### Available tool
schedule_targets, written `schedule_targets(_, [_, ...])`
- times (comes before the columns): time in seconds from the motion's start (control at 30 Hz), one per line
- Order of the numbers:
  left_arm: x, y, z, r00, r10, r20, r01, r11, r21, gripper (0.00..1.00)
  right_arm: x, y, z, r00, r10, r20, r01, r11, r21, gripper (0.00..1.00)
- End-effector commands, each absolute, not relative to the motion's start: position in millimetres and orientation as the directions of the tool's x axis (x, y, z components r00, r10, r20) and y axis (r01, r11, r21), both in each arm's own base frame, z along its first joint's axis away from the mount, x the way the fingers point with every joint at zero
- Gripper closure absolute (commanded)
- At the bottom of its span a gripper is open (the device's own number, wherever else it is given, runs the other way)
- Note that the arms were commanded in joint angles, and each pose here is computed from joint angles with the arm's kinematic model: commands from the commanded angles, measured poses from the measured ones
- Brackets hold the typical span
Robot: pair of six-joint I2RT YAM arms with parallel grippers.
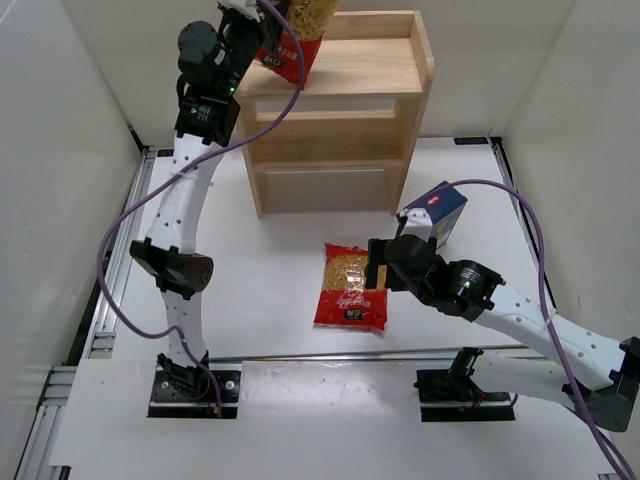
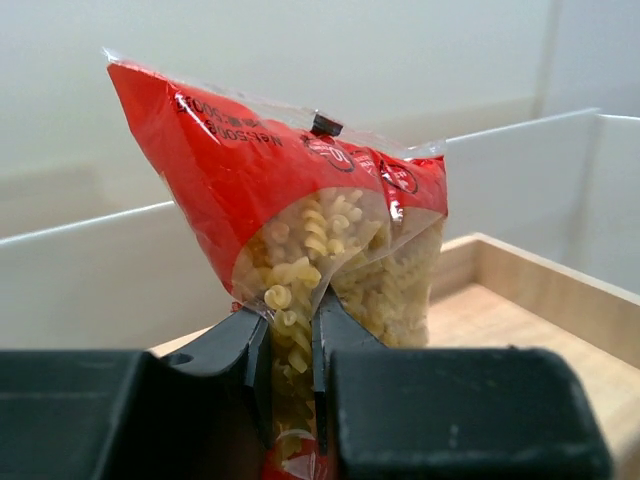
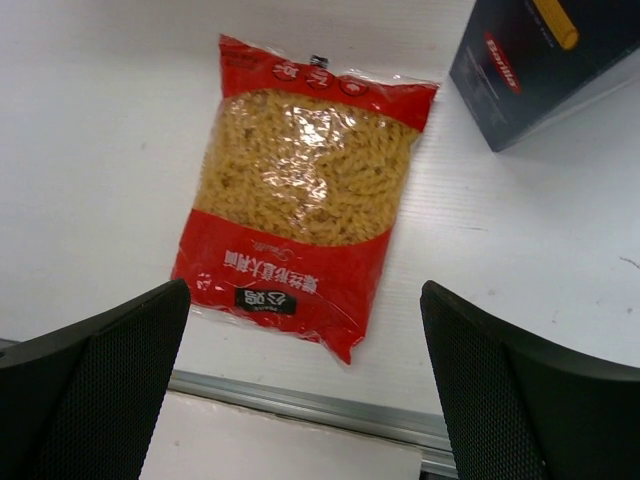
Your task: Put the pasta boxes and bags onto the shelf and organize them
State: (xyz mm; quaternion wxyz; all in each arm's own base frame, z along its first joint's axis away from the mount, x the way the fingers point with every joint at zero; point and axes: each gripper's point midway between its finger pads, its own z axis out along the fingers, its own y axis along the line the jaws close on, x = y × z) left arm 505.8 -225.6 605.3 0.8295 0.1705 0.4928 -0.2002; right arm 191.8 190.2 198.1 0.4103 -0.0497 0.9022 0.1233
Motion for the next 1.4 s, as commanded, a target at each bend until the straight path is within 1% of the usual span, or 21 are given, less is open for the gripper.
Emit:
schedule_targets(0.0, [464, -187, 690, 0.659, -0.249, -0.710, 0.392, 0.919, 0.040, 0.89, 194, 180, 207, -0.648, 0.030, -0.761, -0.148, 0.975, 0.165, 0.00])
schedule_targets(0.1, [485, -179, 672, 0.625, -0.237, -0.744, 0.337, 0.941, -0.016, 0.89, 193, 173, 200, -0.648, 0.040, -0.760, -0.118, 0.981, 0.152, 0.00])
schedule_targets(0.27, [517, -177, 622, 0.499, -0.189, -0.846, 0.275, 0.960, -0.052, 0.89, 194, 174, 198, -0.655, 0.043, -0.755, -0.110, 0.982, 0.151, 0.00])
schedule_targets(0.3, [516, -175, 621, 0.496, -0.188, -0.848, 0.266, 0.962, -0.058, 0.89, 193, 176, 195, -0.664, 0.035, -0.747, -0.114, 0.982, 0.147, 0.00])
schedule_targets(0.37, [523, -181, 606, 0.464, -0.176, -0.868, 0.280, 0.959, -0.044, 0.89, 195, 179, 193, -0.668, 0.017, -0.744, -0.119, 0.984, 0.130, 0.00])
schedule_targets(0.47, [528, -187, 596, 0.444, -0.168, -0.880, 0.298, 0.954, -0.032, 0.85, 195, 184, 191, -0.680, -0.003, -0.733, -0.138, 0.983, 0.124, 0.00])
schedule_targets(0.5, [531, -188, 589, 0.427, -0.162, -0.889, 0.297, 0.954, -0.031, 0.81, 195, 183, 191, -0.678, -0.014, -0.735, -0.145, 0.983, 0.116, 0.00])
schedule_targets(0.53, [531, -186, 589, 0.427, -0.162, -0.890, 0.284, 0.958, -0.038, 0.73, 196, 184, 195, -0.675, -0.008, -0.738, -0.146, 0.982, 0.122, 0.00])
schedule_targets(0.57, [537, -183, 584, 0.420, -0.159, -0.894, 0.263, 0.964, -0.048, 0.69, 196, 185, 192, -0.678, -0.014, -0.735, -0.145, 0.983, 0.116, 0.00])
schedule_targets(0.63, [538, -182, 581, 0.412, -0.156, -0.898, 0.253, 0.966, -0.052, 0.67, 195, 186, 192, -0.683, -0.015, -0.731, -0.150, 0.981, 0.120, 0.00])
schedule_targets(0.73, [529, -178, 588, 0.416, -0.157, -0.896, 0.253, 0.966, -0.052, 0.46, 194, 187, 191, -0.687, -0.016, -0.727, -0.155, 0.980, 0.125, 0.00])
schedule_targets(0.77, [525, -177, 591, 0.416, -0.157, -0.896, 0.253, 0.966, -0.052, 0.34, 194, 187, 191, -0.687, -0.016, -0.727, -0.155, 0.980, 0.125, 0.00])
schedule_targets(0.83, [520, -175, 598, 0.426, -0.161, -0.890, 0.254, 0.966, -0.054, 0.22, 193, 189, 191, -0.692, -0.017, -0.722, -0.161, 0.978, 0.130, 0.00])
schedule_targets(0.93, [509, -171, 612, 0.450, -0.170, -0.877, 0.255, 0.965, -0.057, 0.13, 195, 195, 197, -0.681, -0.019, -0.732, -0.186, 0.971, 0.148, 0.00])
schedule_targets(1.07, [484, -177, 641, 0.501, -0.190, -0.845, 0.326, 0.945, -0.019, 0.03, 198, 201, 206, -0.670, -0.003, -0.742, -0.188, 0.968, 0.166, 0.00])
schedule_targets(1.17, [451, -192, 658, 0.517, -0.214, -0.829, 0.405, 0.914, 0.016, 0.03, 198, 203, 210, -0.684, 0.021, -0.729, -0.161, 0.970, 0.180, 0.00])
schedule_targets(1.2, [444, -194, 658, 0.512, -0.217, -0.831, 0.413, 0.910, 0.016, 0.03, 196, 200, 203, -0.703, 0.013, -0.712, -0.146, 0.976, 0.162, 0.00])
schedule_targets(1.23, [445, -201, 642, 0.476, -0.209, -0.854, 0.425, 0.905, 0.015, 0.03, 197, 199, 200, -0.708, 0.014, -0.706, -0.129, 0.980, 0.149, 0.00])
schedule_targets(1.27, [430, -195, 649, 0.486, -0.214, -0.847, 0.425, 0.905, 0.015, 0.03, 197, 199, 195, -0.719, 0.016, -0.695, -0.116, 0.983, 0.142, 0.00])
schedule_targets(1.3, [428, -196, 645, 0.476, -0.209, -0.854, 0.436, 0.900, 0.022, 0.03, 198, 200, 191, -0.725, 0.006, -0.689, -0.115, 0.985, 0.129, 0.00])
schedule_targets(1.37, [438, -205, 614, 0.406, -0.179, -0.896, 0.453, 0.891, 0.028, 0.05, 200, 204, 177, -0.750, -0.022, -0.661, -0.104, 0.991, 0.084, 0.00])
